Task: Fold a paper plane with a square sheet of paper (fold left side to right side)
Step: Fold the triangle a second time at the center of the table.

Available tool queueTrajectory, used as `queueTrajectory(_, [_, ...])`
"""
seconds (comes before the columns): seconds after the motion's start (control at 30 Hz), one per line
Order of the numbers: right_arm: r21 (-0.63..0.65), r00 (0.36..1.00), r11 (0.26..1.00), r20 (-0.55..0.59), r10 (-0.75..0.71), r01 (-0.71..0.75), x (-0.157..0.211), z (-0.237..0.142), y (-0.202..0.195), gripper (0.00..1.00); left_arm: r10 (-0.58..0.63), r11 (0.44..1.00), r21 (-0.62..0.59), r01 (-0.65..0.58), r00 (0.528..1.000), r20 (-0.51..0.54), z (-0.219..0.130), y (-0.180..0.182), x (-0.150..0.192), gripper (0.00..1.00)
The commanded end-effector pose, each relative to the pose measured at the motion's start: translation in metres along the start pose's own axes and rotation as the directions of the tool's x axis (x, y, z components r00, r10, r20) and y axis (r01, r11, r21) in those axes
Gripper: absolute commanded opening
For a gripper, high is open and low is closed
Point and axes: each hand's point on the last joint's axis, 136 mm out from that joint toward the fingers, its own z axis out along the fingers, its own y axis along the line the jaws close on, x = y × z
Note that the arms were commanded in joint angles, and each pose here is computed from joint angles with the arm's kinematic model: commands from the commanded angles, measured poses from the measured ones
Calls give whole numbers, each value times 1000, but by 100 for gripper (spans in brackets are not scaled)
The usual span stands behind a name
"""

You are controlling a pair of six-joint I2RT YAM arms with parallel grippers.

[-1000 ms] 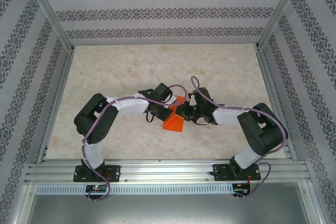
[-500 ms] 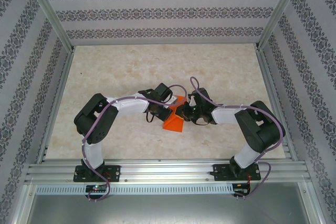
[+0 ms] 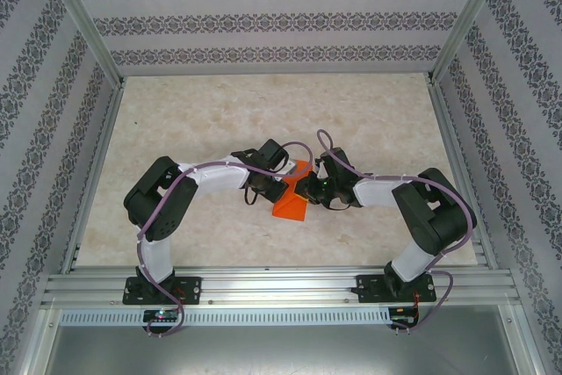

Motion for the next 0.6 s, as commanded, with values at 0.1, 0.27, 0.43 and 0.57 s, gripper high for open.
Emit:
queueTrajectory(0.1, [30,999,999,6,-35,35,-2,4,-2,17,-18,999,-50,20,998,52,-7,12,-15,8])
queueTrajectory(0.27, [50,1000,998,-2,-29,30,0,5,-7,16,-18,998,-52,21,998,60,-9,12,-17,8])
queueTrajectory(0.43, [59,1000,998,-5,-26,26,-1,7,-10,16,-18,999,-47,21,998,60,-9,11,-17,9])
queueTrajectory(0.57, [70,1000,997,-6,-21,22,-1,7,-12,17,-18,999,-47,21,998,61,-9,11,-17,8])
